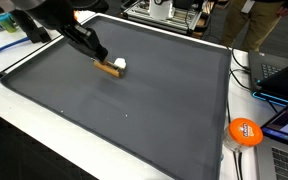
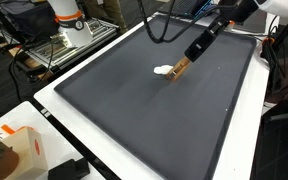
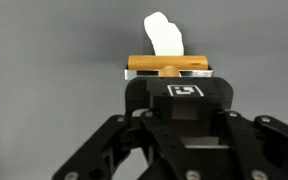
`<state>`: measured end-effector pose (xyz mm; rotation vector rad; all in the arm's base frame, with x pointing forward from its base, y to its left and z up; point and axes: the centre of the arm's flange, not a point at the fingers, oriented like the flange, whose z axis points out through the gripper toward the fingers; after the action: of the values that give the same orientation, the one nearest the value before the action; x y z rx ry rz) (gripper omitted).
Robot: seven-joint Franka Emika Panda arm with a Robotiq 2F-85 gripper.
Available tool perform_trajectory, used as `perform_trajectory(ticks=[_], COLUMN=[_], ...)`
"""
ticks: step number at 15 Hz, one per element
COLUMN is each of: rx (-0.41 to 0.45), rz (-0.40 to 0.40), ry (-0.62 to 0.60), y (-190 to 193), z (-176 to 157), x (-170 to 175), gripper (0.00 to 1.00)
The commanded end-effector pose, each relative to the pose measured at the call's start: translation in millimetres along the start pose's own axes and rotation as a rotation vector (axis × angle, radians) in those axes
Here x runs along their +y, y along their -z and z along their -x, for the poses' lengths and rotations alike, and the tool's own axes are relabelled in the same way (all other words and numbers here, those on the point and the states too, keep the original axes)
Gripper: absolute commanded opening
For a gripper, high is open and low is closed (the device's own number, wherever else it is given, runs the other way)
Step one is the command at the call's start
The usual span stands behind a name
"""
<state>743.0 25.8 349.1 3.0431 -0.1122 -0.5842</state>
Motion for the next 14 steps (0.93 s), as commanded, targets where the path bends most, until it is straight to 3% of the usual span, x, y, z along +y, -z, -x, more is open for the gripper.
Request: perform_trajectory(ticks=[1,6,14], rx=[-0.018,0.003,-0.057], rz=[0.007,-0.004,-0.003], ry=[0.012,-0.018,-0.008], y=[19.6,23.0,49.4], z=[-18.5,20.1,62.2], x=[-4.2,2.0,-3.8], gripper=[0.22,0.22,0.22])
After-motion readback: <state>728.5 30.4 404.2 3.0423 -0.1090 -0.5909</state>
